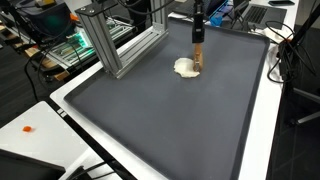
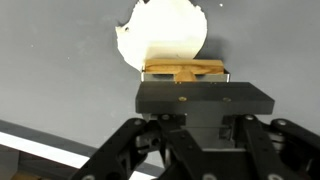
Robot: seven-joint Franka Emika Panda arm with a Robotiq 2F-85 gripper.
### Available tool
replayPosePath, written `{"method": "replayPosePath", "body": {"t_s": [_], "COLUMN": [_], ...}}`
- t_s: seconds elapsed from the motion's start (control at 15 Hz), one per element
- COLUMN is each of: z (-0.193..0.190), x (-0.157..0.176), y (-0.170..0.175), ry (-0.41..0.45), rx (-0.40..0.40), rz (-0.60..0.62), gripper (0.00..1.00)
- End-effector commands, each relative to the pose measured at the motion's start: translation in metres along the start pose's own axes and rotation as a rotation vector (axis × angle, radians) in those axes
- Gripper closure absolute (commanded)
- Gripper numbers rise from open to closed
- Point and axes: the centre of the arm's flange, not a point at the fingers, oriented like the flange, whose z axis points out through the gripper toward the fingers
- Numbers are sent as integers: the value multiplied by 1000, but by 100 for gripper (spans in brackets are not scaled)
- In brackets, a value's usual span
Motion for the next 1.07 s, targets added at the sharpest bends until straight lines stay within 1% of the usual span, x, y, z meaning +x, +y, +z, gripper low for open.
{"method": "replayPosePath", "body": {"t_s": [0.0, 0.4, 0.53, 0.67, 0.8, 1.0], "z": [1, -38, -47, -52, -53, -50], "x": [-4, -1, -2, -4, -7, -9], "y": [2, 13, 16, 15, 12, 13], "ry": [14, 42, 34, -5, -39, -82], "rx": [8, -9, -20, -10, 2, -14], "rz": [106, 302, 358, 445, 560, 717], "gripper": [78, 78, 78, 78, 78, 78]}}
